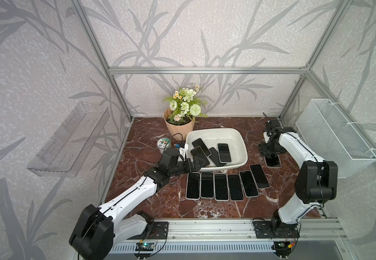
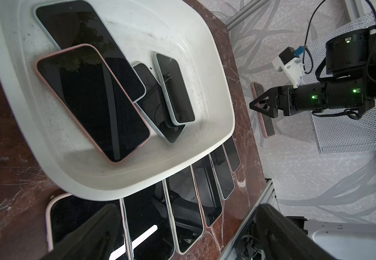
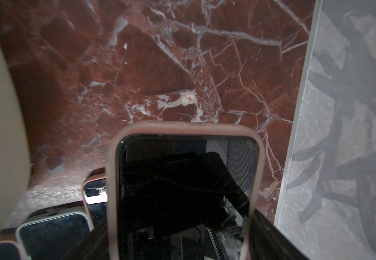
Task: Take the phone out of the storage box
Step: Place the phone at the center of the board.
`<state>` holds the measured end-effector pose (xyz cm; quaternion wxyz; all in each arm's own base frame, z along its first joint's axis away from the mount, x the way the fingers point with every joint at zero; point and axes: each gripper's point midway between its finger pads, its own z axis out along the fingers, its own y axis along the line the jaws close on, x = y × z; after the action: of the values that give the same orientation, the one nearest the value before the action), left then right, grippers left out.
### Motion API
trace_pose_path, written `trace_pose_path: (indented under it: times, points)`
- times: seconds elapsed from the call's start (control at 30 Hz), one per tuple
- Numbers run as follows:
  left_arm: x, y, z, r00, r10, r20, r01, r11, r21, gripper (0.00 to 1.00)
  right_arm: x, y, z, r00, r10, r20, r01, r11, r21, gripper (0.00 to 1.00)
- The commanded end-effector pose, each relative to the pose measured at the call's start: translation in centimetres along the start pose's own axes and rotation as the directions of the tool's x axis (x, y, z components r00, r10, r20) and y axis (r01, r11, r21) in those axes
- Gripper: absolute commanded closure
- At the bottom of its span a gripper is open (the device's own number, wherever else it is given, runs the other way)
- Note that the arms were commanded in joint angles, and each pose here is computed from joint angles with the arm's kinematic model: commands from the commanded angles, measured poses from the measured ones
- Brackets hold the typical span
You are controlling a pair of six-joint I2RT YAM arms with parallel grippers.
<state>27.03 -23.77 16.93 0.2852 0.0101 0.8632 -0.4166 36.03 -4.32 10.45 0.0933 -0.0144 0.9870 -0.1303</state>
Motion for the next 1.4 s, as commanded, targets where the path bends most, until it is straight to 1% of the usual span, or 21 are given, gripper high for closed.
trace_pose_path:
  times: [0.0,0.3,0.57,0.8,1.1,1.37]
  points:
    - [-0.8,-1.1,0.2,0.999,0.047,0.014,-0.047,0.998,0.037,0.00,0.8,-1.0,1.6,0.996,-0.042,-0.074,0.048,0.995,0.085,0.27]
    - [-0.3,-0.1,0.7,0.997,0.083,-0.006,-0.083,0.997,0.008,0.00,2.7,-0.8,4.9,0.975,-0.090,-0.203,0.115,0.987,0.115,0.27]
    - [-0.1,0.9,0.4,0.996,0.086,-0.018,-0.086,0.996,-0.019,0.00,4.2,-0.4,6.5,0.957,-0.116,-0.265,0.148,0.983,0.104,0.27]
    - [0.0,1.1,0.2,0.997,0.081,-0.018,-0.082,0.996,-0.021,0.00,4.8,0.1,7.1,0.946,-0.127,-0.297,0.157,0.984,0.079,0.25]
    - [-0.2,1.3,-0.1,0.997,0.078,-0.008,-0.078,0.996,-0.034,0.00,5.3,0.5,7.7,0.938,-0.124,-0.325,0.152,0.986,0.062,0.16]
    - [-0.2,1.5,-0.1,0.997,0.076,-0.005,-0.076,0.996,-0.040,0.00,5.5,0.9,7.9,0.934,-0.122,-0.335,0.146,0.988,0.047,0.15]
